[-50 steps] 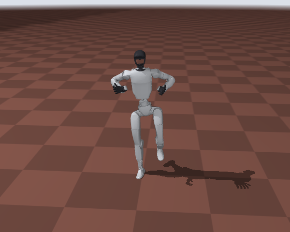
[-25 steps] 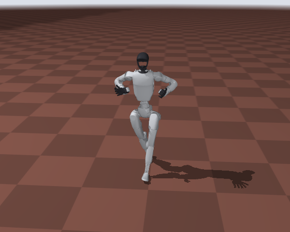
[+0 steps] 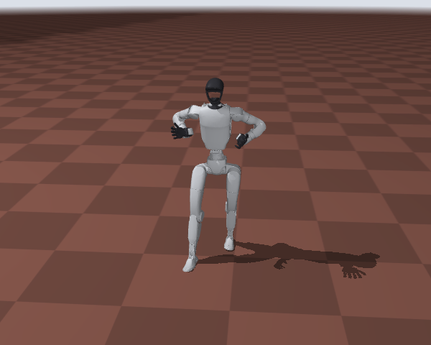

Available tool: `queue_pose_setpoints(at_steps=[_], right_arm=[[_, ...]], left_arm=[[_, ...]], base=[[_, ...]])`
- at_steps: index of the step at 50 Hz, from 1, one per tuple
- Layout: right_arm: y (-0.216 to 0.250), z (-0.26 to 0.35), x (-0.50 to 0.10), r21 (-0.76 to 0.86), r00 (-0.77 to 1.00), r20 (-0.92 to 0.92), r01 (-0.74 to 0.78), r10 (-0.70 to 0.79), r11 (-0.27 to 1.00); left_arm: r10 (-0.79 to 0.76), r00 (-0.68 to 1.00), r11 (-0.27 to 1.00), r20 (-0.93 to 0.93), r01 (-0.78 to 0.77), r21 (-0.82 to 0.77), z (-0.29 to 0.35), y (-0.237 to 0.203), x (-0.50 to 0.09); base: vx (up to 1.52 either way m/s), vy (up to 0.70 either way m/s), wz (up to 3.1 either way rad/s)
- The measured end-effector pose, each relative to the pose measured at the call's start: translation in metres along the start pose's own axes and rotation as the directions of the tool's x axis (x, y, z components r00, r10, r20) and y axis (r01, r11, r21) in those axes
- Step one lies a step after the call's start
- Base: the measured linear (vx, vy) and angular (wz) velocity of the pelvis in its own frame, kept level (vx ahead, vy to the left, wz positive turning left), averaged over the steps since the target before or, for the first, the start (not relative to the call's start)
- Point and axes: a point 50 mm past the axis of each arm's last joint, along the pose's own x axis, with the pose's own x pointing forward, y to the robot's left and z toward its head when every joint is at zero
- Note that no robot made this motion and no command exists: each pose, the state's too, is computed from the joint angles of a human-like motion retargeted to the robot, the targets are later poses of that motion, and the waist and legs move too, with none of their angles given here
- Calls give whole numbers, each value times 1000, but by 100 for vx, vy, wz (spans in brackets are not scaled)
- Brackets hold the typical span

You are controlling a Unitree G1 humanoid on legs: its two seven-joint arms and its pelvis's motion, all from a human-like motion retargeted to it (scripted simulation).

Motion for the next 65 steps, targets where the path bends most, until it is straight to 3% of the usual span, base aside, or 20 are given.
queue_pose_setpoints(at_steps=[24,34,47,58,65], right_arm=[[1,-5,-4,40,997,-40,67,-66,997],[5,-8,-4,12,1000,8,8,-8,1000],[2,-12,-7,59,1000,-26,9,-7,998],[2,1,1,90,995,75,-74,67,993],[4,7,2,-4,980,159,-119,119,993]], left_arm=[[-28,1000,998,9,27,60,3,1,2],[-25,997,997,78,19,78,10,0,5],[-55,997,998,52,55,8,7,-7,3],[-85,995,996,44,83,39,4,-8,0],[-58,997,998,44,57,25,2,-6,-1]], base=[[62,-21,17],[60,5,-54],[73,13,-7],[59,14,32],[55,2,88]])
